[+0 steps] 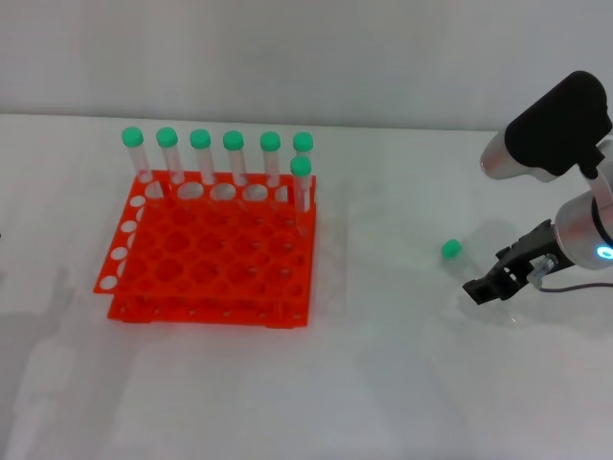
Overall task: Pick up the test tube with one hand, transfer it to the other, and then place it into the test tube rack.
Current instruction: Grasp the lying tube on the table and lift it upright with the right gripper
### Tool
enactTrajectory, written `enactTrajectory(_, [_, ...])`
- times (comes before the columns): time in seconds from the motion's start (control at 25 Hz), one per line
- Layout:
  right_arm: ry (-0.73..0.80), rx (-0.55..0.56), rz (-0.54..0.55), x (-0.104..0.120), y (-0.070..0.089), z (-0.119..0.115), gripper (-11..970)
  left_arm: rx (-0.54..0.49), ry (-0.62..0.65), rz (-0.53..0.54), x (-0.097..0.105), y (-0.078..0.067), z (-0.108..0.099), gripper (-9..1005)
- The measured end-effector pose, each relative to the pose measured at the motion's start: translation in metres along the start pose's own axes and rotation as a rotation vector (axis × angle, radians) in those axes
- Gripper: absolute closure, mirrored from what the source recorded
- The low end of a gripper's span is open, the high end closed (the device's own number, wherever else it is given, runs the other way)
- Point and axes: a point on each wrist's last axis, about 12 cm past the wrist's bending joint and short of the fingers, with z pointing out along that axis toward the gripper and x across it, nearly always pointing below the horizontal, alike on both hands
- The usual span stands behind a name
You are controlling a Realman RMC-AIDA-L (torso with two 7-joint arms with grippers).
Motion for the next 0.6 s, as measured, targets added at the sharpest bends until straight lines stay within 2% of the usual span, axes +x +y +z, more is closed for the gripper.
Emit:
enactTrajectory(0.24, [0.031, -0.009, 0.013, -0.002, -0.002, 0.008, 428, 0.01, 0.01, -0.003, 0.002, -0.002, 0.0, 189])
enactTrajectory(0.6, [0.07, -0.017, 0.026, -0.004, -0.003, 0.017, 468, 0.019, 0.028, -0.005, 0.004, -0.004, 0.0, 198])
